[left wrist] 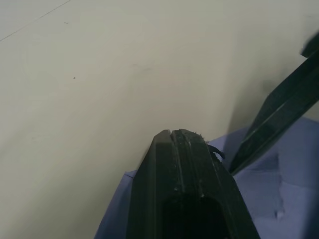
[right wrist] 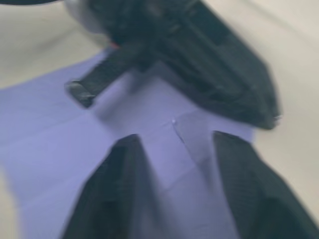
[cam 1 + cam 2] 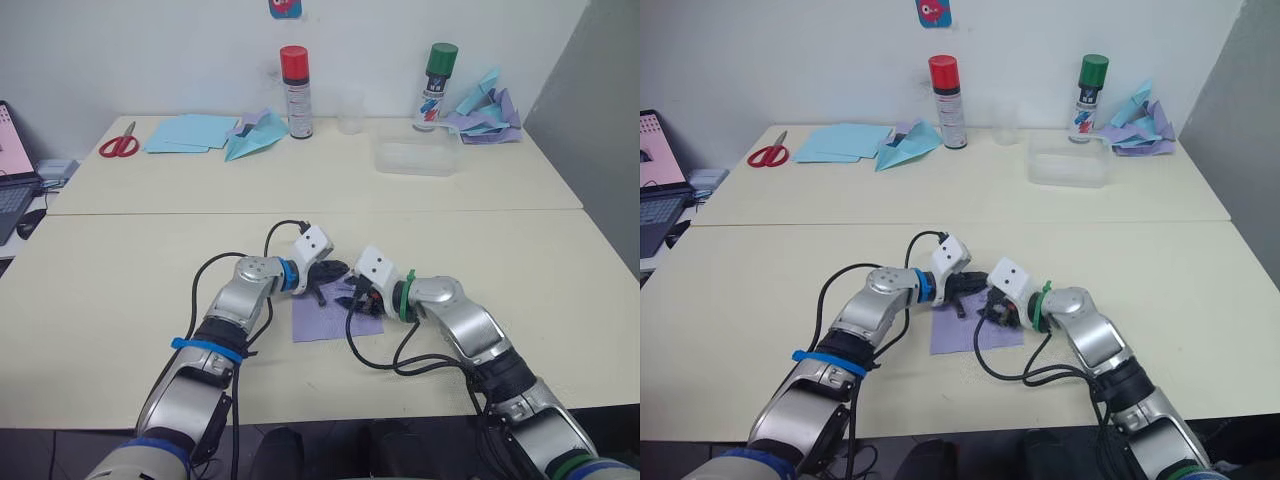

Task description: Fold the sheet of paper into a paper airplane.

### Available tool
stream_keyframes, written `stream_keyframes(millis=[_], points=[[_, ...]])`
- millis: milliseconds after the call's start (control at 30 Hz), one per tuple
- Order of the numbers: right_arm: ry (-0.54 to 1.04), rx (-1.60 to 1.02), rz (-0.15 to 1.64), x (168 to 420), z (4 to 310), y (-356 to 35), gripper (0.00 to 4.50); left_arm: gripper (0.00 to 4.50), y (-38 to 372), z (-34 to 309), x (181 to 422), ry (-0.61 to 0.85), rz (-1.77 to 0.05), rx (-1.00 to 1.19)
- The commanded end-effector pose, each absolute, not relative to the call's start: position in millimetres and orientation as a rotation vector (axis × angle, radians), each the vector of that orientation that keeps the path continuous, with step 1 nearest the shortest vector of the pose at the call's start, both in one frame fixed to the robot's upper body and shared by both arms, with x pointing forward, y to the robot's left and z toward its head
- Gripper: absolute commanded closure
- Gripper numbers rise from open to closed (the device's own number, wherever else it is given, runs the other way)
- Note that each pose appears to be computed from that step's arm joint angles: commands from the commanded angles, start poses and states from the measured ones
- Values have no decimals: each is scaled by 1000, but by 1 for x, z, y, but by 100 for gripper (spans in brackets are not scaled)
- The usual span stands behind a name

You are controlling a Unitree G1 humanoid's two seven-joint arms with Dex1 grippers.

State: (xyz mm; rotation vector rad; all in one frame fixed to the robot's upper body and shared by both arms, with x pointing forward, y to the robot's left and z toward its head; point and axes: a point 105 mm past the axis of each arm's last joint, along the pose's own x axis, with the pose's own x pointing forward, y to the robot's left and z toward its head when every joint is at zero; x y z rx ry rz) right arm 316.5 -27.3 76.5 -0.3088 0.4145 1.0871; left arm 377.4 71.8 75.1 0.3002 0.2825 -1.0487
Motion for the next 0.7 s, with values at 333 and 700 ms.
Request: stream_keyframes(millis=[333,700], points=[[308,-148,1110,318,122,-41,274,450,84,48,372,386,-1035,339],[366,-215,886,348,84,-46,449,450,86,49,374,372,-1040,364]])
